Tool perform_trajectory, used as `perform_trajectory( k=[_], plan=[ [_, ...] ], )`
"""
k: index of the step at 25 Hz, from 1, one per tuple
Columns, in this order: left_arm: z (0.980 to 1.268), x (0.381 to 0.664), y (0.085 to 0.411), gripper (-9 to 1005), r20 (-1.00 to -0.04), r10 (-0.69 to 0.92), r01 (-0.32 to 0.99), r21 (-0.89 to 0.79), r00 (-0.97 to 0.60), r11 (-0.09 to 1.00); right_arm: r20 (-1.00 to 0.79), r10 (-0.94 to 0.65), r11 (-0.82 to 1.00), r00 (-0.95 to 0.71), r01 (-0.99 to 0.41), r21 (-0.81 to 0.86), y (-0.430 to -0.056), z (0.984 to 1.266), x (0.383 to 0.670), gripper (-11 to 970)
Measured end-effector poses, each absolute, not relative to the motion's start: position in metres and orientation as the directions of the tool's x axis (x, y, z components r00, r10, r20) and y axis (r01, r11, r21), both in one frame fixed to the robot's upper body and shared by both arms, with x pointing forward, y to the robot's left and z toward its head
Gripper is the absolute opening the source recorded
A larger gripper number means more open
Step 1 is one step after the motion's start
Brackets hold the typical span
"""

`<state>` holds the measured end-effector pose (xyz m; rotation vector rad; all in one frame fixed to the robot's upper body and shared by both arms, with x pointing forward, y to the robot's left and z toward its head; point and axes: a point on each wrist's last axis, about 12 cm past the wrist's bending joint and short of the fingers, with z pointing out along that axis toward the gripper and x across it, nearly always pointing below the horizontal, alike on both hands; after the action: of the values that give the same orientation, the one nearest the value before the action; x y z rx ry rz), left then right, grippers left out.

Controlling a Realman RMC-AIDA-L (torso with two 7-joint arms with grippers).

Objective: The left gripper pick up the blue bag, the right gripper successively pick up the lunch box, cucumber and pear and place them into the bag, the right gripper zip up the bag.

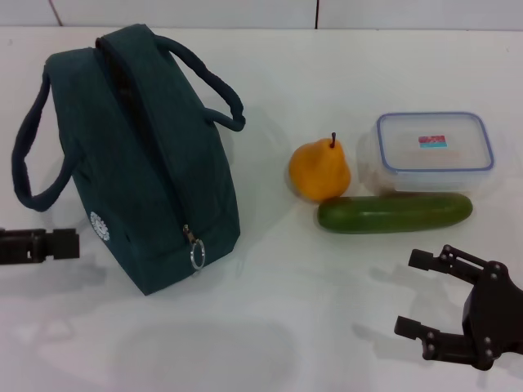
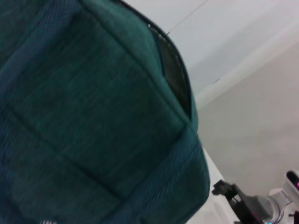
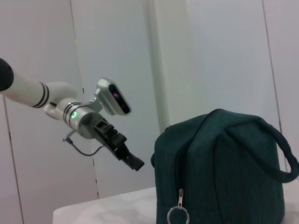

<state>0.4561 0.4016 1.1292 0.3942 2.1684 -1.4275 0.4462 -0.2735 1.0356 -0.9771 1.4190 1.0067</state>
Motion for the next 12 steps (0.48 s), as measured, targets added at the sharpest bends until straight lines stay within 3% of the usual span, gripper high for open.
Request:
perform_trajectory(
  k=[12],
  plan=[
    [1.165, 0.474, 0.415, 710, -0.578, -0.202, 0.491, -0.795, -0.790, 0.355, -0.997, -0.033, 0.303, -0.076, -0.951, 0.062, -0.273, 1.035, 0.446, 842]
  ],
)
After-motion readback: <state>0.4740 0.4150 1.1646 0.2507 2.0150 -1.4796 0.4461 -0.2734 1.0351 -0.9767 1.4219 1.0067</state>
